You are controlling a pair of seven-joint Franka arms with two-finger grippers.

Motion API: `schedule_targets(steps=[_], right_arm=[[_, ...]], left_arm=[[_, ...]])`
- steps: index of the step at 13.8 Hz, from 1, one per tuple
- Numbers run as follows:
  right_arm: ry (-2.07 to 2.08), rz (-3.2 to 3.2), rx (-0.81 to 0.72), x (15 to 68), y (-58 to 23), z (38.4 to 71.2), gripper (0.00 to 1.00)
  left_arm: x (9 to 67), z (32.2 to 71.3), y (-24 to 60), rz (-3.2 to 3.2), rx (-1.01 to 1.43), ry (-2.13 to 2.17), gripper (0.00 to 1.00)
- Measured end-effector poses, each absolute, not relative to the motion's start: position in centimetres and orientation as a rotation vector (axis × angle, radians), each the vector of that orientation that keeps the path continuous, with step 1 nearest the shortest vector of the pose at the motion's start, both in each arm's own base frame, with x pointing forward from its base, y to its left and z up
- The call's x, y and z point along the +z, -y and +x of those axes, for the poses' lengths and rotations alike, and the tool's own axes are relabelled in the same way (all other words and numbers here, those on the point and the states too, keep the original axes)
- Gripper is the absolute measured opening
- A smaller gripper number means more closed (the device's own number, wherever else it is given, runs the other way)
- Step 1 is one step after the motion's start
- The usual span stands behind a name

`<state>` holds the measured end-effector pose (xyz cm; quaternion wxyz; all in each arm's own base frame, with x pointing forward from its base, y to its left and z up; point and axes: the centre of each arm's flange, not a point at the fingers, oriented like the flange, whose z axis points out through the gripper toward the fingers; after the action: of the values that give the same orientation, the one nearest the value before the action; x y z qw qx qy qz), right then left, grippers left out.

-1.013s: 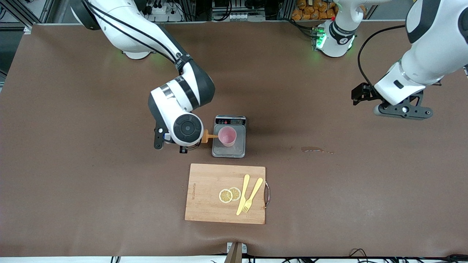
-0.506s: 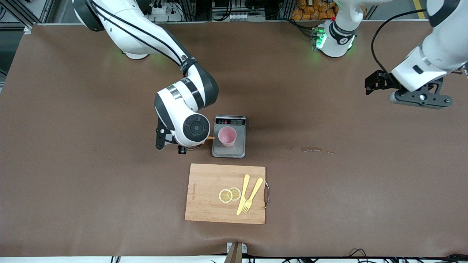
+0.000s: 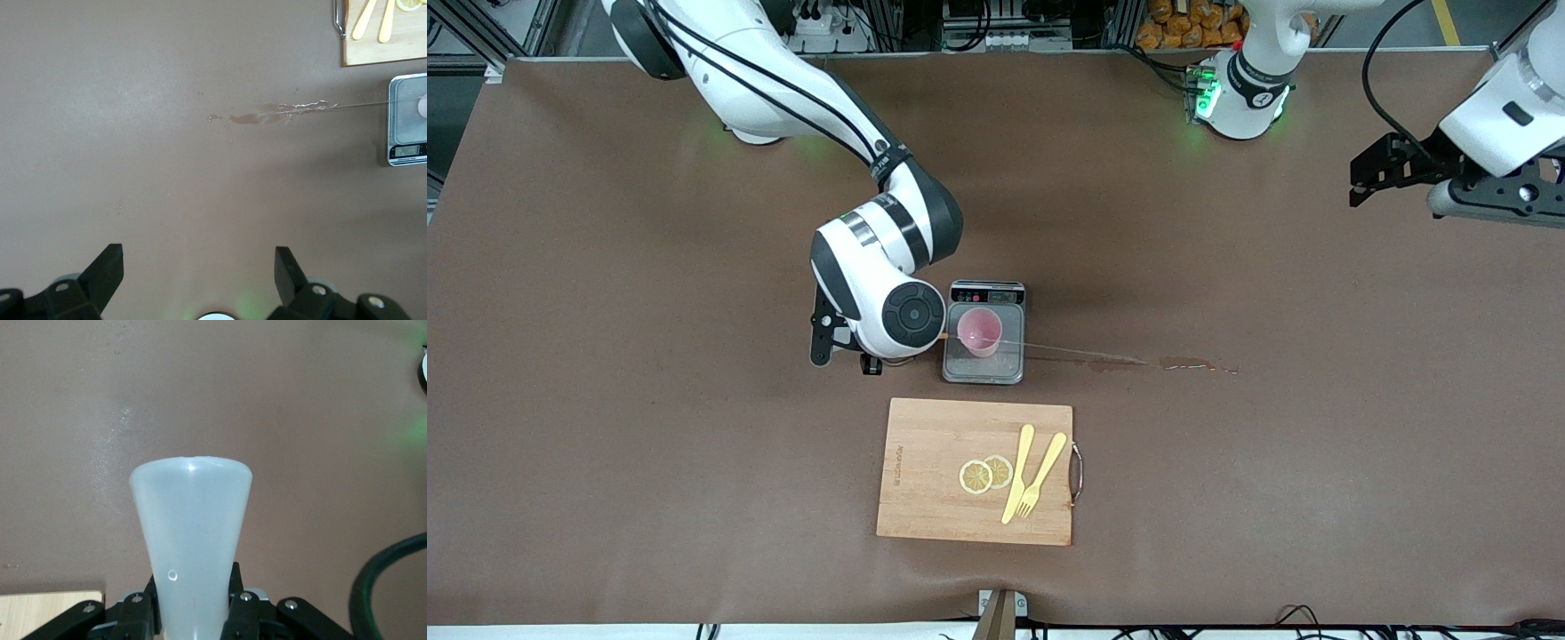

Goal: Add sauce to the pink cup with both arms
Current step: 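Tilt the bottle over the pink cup with the right gripper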

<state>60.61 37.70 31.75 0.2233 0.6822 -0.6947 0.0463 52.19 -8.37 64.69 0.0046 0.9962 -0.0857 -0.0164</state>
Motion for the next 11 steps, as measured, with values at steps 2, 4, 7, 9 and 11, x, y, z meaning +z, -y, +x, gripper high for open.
schedule_targets(steps=[2,4,7,9,11], right_arm=[[1.910,1.888,0.132,31.6,-38.1,60.4,0.38],[1.907,1.891,0.136,31.6,-38.3,60.3,0.38],[1.906,1.892,0.137,31.6,-38.3,60.2,0.38],[1.906,1.892,0.137,31.6,-38.3,60.2,0.38],[1.911,1.890,0.134,31.7,-38.2,60.4,0.38]], left_arm=[[64.7,52.0,8.1,3.120,-0.078,0.258,1.00],[64.6,52.0,7.4,3.123,-0.097,0.206,1.00],[64.5,52.0,5.9,3.123,-0.117,0.164,1.00],[64.4,51.9,5.9,3.122,-0.133,0.163,1.00],[64.4,51.8,6.3,3.121,-0.136,0.176,1.00]])
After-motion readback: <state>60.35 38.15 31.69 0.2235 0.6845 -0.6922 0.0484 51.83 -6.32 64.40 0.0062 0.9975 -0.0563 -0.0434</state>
